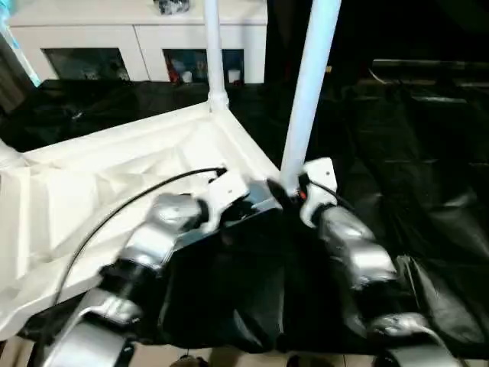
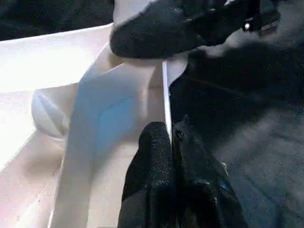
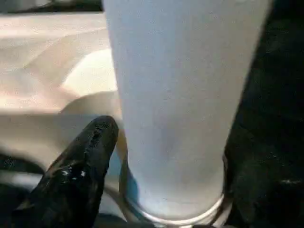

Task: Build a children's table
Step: Rotate leg to tighten

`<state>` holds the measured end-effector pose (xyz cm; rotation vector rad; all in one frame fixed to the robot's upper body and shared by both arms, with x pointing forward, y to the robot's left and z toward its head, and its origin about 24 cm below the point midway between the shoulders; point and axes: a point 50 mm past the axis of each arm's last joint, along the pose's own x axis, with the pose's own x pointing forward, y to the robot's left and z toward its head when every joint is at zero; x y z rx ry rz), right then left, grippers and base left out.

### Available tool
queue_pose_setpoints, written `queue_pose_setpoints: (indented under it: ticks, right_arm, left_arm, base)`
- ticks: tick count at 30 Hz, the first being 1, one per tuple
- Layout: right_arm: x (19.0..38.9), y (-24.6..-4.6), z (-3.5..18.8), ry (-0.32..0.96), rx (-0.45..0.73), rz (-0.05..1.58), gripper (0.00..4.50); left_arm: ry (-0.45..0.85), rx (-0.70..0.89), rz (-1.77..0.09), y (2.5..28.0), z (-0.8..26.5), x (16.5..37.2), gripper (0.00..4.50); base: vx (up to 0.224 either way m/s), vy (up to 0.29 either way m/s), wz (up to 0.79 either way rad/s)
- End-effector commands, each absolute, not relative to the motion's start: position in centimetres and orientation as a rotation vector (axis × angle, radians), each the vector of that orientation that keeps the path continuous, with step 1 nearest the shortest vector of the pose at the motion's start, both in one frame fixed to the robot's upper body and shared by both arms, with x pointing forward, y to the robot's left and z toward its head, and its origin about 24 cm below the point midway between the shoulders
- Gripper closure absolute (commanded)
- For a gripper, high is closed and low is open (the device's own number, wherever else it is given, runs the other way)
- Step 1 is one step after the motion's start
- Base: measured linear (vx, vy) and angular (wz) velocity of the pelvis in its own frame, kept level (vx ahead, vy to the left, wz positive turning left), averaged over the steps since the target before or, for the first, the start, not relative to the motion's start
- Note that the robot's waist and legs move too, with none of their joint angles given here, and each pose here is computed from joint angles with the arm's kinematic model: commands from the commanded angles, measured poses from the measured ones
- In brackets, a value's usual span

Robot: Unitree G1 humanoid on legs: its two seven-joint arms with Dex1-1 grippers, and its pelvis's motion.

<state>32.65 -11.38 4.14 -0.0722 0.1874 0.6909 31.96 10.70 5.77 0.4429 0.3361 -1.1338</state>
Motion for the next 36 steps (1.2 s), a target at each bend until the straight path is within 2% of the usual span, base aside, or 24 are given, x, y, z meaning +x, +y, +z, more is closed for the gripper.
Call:
queue_pose_setpoints:
  ticks: [1, 10, 14, 16, 26, 30, 36]
  right_arm:
    - [31.6, -9.1, 4.8, 0.163, -0.079, 0.938, 0.94]
    - [29.7, -11.5, 5.2, 0.262, -0.144, 1.298, 0.94]
    - [29.0, -12.0, 5.4, 0.316, -0.136, 1.420, 0.94]
    - [28.8, -12.2, 5.4, 0.357, -0.154, 1.479, 1.08]
    - [28.6, -12.3, 4.8, 0.420, -0.185, 1.509, 1.82]
    - [28.3, -12.2, 4.6, 0.421, -0.162, 1.502, 2.12]
    - [28.2, -11.6, 4.4, 0.375, -0.091, 1.405, 2.43]
  left_arm:
    - [0.243, 0.450, -1.275, 9.1, 7.0, 31.2, 4.50]
    - [0.298, 0.489, -1.379, 11.9, 6.8, 30.7, 4.50]
    - [0.316, 0.505, -1.409, 12.8, 7.0, 30.8, 4.50]
    - [0.329, 0.517, -1.423, 13.3, 7.1, 30.9, 4.50]
    - [0.339, 0.517, -1.423, 13.5, 7.1, 31.2, 4.50]
    - [0.338, 0.502, -1.404, 13.4, 6.9, 31.3, 4.50]
    - [0.322, 0.462, -1.309, 12.7, 7.0, 32.0, 4.50]
  base:
    - [0.000, 0.000, 0.00]
    - [0.000, 0.000, 0.00]
    - [0.000, 0.000, 0.00]
    - [0.000, 0.000, 0.00]
    - [0.000, 0.000, 0.00]
    - [0.000, 0.000, 0.00]
    - [0.000, 0.000, 0.00]
